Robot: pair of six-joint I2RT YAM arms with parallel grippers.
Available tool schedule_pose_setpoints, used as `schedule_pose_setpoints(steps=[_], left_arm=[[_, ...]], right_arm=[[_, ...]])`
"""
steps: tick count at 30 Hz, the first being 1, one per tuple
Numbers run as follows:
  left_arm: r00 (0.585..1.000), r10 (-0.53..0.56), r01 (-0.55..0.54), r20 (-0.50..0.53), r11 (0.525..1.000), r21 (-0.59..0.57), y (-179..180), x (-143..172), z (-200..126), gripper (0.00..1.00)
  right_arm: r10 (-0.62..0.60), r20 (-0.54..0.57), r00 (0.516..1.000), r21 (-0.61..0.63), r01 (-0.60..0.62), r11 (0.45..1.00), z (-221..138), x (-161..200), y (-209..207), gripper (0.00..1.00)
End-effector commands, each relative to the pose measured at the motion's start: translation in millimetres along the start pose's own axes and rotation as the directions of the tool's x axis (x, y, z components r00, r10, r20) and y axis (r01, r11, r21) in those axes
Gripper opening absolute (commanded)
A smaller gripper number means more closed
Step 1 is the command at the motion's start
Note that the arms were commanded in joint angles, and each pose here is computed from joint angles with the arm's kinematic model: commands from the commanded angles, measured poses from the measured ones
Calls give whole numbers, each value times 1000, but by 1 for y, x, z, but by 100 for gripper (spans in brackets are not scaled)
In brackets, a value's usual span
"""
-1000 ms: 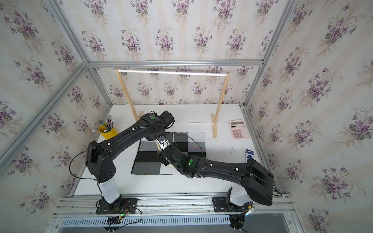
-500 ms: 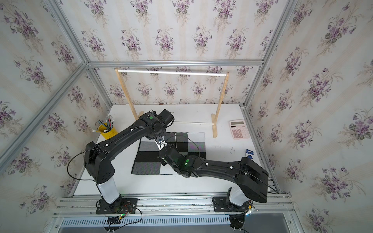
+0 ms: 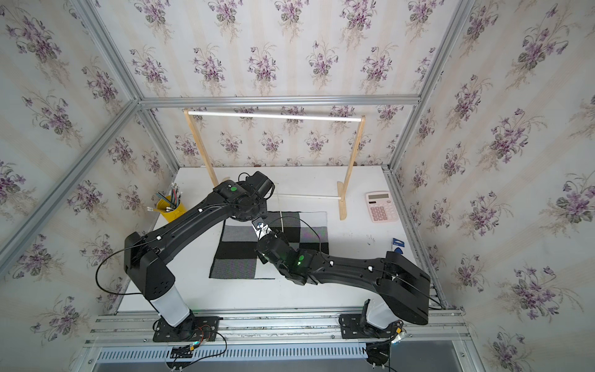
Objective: Hang the scarf on the hanger
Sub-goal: Pick up the hanger from the clothesline.
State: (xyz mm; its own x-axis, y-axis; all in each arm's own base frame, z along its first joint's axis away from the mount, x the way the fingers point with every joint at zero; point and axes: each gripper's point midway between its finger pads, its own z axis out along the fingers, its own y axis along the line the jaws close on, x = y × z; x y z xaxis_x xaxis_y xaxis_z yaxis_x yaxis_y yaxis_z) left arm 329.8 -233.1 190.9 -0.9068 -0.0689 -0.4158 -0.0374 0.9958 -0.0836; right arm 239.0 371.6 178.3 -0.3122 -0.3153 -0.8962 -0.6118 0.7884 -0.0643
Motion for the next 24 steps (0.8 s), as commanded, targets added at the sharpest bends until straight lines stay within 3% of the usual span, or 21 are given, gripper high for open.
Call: schedule_pose_setpoints(steps=[1,6,12,13,15,24], left_arm=[[1000,31,-31,3,996,82,-14,-3,-9,51],[999,19,-26,43,984,177,-21,-5,-29,51],[986,-17,-39,166,945,326,-24,-10,-65,54],[982,-23,-43,187,940,340,-22,-9,-68,63],[972,-43,-46,230,929,367,-16,-8,-78,67],[949,-112,-36,296,891,453,-22,-14,-81,68]], right_arm=[[50,74,996,32,-52,998,-4,-15,-7,0],[71,102,992,40,-75,996,-5,-15,-11,0],[113,154,982,47,-122,991,-11,-16,-19,0],[127,171,977,41,-136,990,-15,-18,-21,0],[165,217,962,19,-174,985,-25,-27,-25,0],[246,241,939,-52,-240,969,-31,-31,-26,0]])
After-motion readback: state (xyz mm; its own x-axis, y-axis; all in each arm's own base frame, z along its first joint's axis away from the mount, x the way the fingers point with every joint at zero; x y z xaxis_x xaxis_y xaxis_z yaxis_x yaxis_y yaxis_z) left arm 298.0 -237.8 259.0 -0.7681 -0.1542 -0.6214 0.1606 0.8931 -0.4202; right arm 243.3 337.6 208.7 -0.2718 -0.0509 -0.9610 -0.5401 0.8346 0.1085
